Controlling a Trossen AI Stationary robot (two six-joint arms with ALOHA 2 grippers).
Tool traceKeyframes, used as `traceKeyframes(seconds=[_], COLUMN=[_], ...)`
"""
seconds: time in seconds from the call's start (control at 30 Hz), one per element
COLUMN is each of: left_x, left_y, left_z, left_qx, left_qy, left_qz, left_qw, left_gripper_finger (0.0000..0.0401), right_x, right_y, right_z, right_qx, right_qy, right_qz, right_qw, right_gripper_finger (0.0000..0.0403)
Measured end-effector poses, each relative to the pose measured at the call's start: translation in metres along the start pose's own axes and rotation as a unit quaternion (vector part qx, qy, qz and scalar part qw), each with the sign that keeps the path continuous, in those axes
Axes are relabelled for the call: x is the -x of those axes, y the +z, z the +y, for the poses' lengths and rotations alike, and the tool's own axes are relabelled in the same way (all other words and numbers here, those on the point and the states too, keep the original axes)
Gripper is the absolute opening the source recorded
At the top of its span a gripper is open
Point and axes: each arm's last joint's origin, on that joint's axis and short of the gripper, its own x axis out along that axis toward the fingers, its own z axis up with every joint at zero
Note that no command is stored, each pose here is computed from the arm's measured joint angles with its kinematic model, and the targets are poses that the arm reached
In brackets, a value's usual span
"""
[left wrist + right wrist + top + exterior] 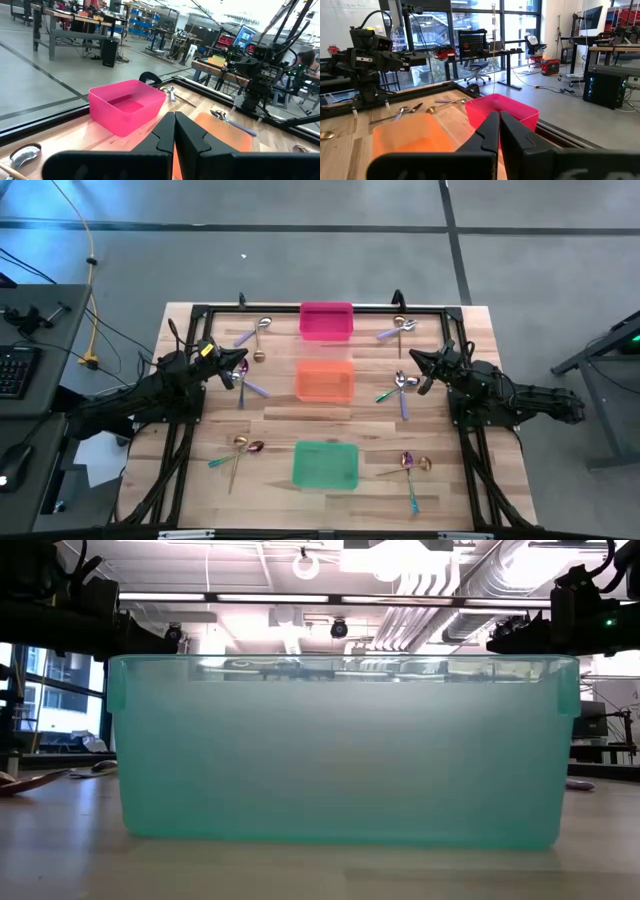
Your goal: Sort silverware by color (type)
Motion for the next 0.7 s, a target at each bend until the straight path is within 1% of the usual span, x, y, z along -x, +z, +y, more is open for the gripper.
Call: traceKeyframes(seconds=[0.27, 0.37, 0.43, 0.47, 0.57, 0.63, 0.7], left_x=[0.0, 0.0, 0.0, 0.0, 0.0, 0.0, 0.0], left_y=[0.0, 0.0, 0.0, 0.0, 0.0, 0.0, 0.0], left_z=[0.0, 0.0, 0.0, 0.0, 0.0, 0.0, 0.0], left_qx=[0.0, 0.0, 0.0, 0.0, 0.0, 0.0, 0.0], left_qy=[0.0, 0.0, 0.0, 0.0, 0.0, 0.0, 0.0], left_qz=[0.0, 0.0, 0.0, 0.0, 0.0, 0.0, 0.0], left_qw=[1.0, 1.0, 1.0, 1.0, 1.0, 1.0, 1.0], left_gripper_finger=[0.0001, 0.0001, 0.0001, 0.0001, 0.0001, 0.0001, 0.0001], right_x=[0.0, 0.0, 0.0, 0.0, 0.001, 0.002, 0.003], right_y=[0.0, 0.0, 0.004, 0.006, 0.012, 0.018, 0.026], right_z=[0.0, 0.0, 0.0, 0.0, 0.0, -0.001, -0.001], right_qx=[-0.001, -0.037, -0.049, -0.044, -0.004, 0.019, 0.031], right_qy=[0.0, 0.0, 0.0, -0.001, -0.002, -0.006, -0.01], right_qz=[0.0, -0.002, -0.02, -0.03, -0.06, -0.09, -0.125], right_qw=[1.0, 0.999, 0.999, 0.999, 0.998, 0.996, 0.992], right_gripper_finger=[0.0, 0.0, 0.0, 0.0, 0.0, 0.0, 0.0])
